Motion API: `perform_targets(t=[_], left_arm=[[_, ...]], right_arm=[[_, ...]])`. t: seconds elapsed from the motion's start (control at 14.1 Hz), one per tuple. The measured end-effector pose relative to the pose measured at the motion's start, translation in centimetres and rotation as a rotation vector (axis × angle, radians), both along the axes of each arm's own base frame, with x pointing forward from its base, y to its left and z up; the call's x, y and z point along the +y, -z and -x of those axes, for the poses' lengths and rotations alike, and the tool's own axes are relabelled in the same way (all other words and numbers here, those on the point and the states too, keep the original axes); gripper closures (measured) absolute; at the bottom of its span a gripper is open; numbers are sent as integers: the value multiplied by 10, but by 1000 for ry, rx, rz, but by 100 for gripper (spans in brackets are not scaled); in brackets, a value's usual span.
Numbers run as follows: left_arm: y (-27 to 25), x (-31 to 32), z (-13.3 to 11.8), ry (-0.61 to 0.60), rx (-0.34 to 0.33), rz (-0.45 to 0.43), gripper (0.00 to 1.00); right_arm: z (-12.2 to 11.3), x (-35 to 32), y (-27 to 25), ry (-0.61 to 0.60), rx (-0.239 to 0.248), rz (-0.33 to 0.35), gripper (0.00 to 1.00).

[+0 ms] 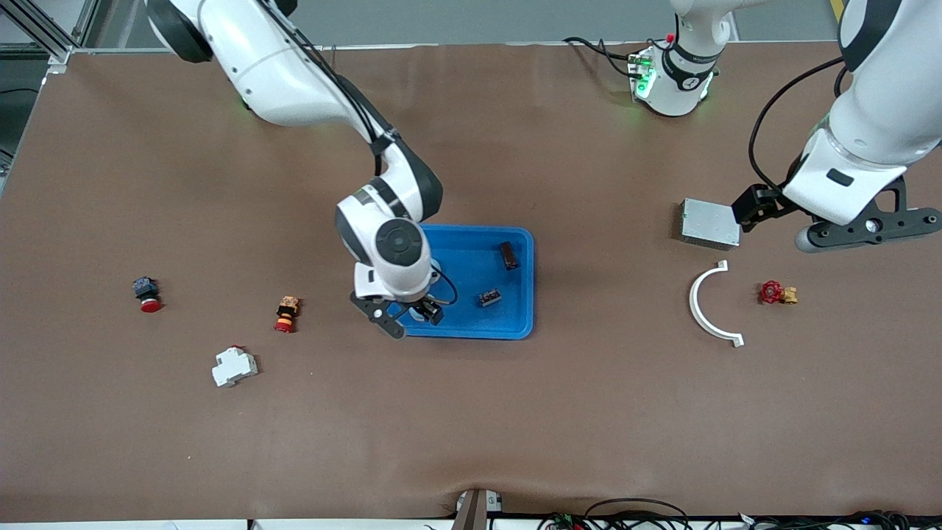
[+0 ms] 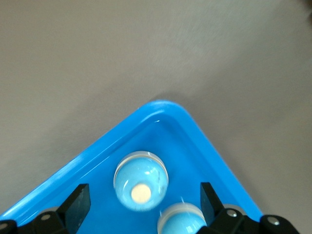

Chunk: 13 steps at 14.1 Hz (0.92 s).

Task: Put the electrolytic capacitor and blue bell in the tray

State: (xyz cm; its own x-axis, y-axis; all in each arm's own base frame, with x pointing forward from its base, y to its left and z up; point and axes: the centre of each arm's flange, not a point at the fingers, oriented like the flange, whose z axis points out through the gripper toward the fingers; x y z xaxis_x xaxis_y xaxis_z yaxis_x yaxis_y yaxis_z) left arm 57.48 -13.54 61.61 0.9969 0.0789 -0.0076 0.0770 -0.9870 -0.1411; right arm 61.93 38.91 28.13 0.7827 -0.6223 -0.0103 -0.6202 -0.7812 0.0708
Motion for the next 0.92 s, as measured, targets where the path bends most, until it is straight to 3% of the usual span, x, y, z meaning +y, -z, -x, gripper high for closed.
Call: perform_targets(t=[0.21, 0.35, 0.57, 0.71, 0.92], left_arm=[[-3, 15, 12, -22, 34, 76, 0], [-6, 23, 16, -7, 36, 83, 0], [-11, 20, 26, 30, 32, 76, 0], [-23, 20, 36, 39, 14, 73, 0], [-39, 18, 48, 49, -5, 69, 0]], right_arm=[[-34, -71, -63, -185, 43, -21, 0], [-47, -128, -92, -334, 83, -27, 0], [-63, -221, -133, -582, 96, -11, 0], [-66, -271, -150, -683, 100, -9, 0], [-66, -352, -178, -739, 92, -19, 0]])
